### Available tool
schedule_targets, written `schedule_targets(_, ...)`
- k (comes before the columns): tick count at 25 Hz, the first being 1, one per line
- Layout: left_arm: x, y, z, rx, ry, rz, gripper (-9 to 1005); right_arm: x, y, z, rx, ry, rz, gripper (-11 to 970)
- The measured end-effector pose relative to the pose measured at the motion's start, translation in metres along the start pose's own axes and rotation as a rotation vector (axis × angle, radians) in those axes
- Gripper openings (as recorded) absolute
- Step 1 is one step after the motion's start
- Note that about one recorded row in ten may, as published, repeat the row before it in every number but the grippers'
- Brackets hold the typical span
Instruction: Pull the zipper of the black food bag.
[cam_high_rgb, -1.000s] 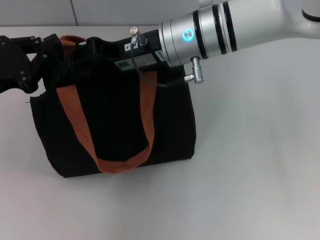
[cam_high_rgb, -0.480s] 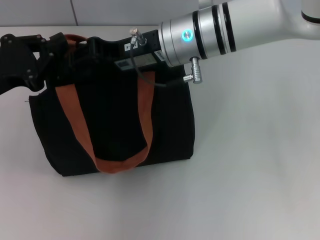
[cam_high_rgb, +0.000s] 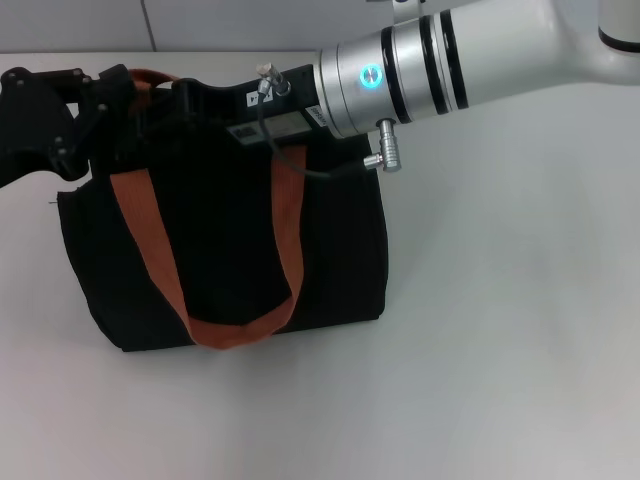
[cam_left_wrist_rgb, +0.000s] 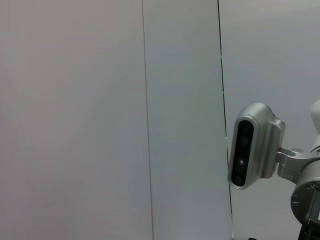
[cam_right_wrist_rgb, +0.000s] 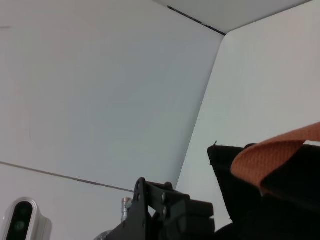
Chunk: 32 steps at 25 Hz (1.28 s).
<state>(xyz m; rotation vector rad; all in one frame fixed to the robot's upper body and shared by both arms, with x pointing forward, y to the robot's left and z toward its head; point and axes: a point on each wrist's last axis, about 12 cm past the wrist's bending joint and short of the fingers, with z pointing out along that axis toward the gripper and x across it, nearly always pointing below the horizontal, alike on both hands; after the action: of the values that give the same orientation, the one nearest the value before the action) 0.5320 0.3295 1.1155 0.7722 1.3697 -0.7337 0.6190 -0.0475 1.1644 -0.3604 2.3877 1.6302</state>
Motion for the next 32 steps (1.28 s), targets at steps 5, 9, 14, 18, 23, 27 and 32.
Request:
schedule_targets(5,0.0001,0.0017,-0.0043,-0.013,0.007,0.002,26,0.0016,-0.0023,-0.0038,-0.009,-0.012,0.004,335)
schedule_targets(9,0.0003,0.0018,-0.0059,-0.017,0.007,-0.002,26,0.0019,0.0005,-0.0057,-0.021,-0.016,-0.014,330)
schedule_targets(14,0.0001,0.0011,-0.0061,-0.012,0.005,-0.007,26,0.004,0.0015,-0.006,-0.029,-0.002,-0.013,323)
schedule_targets(18,0.0002,0.0008,-0.0058,-0.011,0.005,-0.007,26,0.0054,0.0015,-0.0064,-0.034,0.006,-0.011,318)
schedule_targets(23,0.0005,0.0003,-0.0053,-0.009,0.005,-0.008,26,0.0056,0.0023,-0.0067,-0.038,0.008,-0.013,311)
schedule_targets(27,0.0007,-0.0001,-0.0048,-0.007,0.005,-0.009,26,0.0048,0.0046,-0.0068,-0.043,0.007,-0.023,305)
schedule_targets(32,0.0005,0.0,-0.0051,-0.008,0.003,-0.009,26,0.0036,0.0036,-0.008,-0.043,-0.007,-0.017,299)
